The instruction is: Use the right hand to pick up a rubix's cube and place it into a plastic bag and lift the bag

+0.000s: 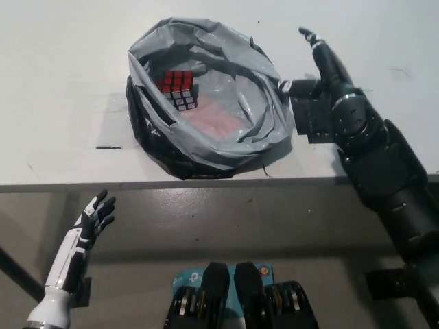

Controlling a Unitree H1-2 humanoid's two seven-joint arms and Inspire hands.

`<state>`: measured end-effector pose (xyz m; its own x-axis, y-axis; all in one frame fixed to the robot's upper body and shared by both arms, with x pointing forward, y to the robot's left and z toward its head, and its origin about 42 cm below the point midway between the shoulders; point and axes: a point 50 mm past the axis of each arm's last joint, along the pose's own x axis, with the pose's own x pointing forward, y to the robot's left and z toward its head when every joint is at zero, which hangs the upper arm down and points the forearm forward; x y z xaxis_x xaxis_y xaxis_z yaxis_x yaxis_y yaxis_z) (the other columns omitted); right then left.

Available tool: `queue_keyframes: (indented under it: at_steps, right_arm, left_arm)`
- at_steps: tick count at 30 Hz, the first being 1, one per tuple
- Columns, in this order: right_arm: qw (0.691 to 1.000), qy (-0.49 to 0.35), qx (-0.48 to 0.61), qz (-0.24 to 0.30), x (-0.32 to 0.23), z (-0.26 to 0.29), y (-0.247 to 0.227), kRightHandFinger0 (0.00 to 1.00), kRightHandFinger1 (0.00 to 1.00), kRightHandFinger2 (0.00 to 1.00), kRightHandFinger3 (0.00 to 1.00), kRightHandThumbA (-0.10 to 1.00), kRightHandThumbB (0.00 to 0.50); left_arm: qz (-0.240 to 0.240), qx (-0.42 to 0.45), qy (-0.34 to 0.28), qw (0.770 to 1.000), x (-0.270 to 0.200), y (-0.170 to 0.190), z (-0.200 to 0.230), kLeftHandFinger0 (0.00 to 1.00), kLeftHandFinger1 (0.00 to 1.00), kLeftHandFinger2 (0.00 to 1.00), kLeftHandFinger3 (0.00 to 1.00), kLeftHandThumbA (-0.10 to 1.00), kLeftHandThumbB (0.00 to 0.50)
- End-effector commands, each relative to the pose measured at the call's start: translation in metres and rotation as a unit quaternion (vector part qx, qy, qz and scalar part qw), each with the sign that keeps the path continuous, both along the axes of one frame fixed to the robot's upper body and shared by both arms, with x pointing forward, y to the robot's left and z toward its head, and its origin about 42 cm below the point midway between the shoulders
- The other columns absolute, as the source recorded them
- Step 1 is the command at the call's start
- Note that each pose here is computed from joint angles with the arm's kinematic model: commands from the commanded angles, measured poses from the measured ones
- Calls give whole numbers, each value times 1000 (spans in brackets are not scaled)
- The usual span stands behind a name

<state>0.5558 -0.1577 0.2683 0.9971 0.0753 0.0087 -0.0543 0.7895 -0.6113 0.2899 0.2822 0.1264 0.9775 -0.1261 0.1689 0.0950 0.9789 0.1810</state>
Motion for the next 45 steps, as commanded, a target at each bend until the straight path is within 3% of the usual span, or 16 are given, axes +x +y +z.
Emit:
queue_keyframes:
  at_steps: [1, 5, 15, 19, 25, 45]
  right_arm:
    - [998, -48, 32, 13, 12, 48, 17, 1000, 1000, 1000, 1000, 818, 394]
    - [998, -24, 56, 11, 13, 44, 19, 1000, 1000, 1000, 1000, 862, 393]
    - [993, -5, 115, 24, 13, 48, 21, 1000, 1000, 1000, 1000, 834, 344]
    - [991, 3, 133, 34, 15, 46, 18, 1000, 1000, 1000, 1000, 832, 345]
    - [986, 16, 159, 40, 16, 36, 14, 1000, 1000, 1000, 1000, 849, 404]
    - [991, 51, 118, 34, 20, 18, 22, 1000, 1000, 1000, 1000, 809, 394]
  left_arm:
    - [-7, 9, -21, 1000, 1, 2, 9, 1000, 1000, 1000, 1000, 1000, 189]
    - [-8, 9, -21, 1000, 2, 2, 10, 1000, 1000, 1000, 1000, 1000, 172]
    - [-10, 8, -21, 1000, 3, 2, 11, 1000, 1000, 1000, 1000, 1000, 188]
    - [-12, 8, -22, 1000, 2, 2, 11, 1000, 1000, 1000, 1000, 1000, 191]
    - [-11, 9, -20, 1000, 2, 2, 11, 1000, 1000, 1000, 1000, 1000, 190]
    - [-12, 9, -22, 1000, 6, 2, 14, 1000, 1000, 1000, 1000, 1000, 205]
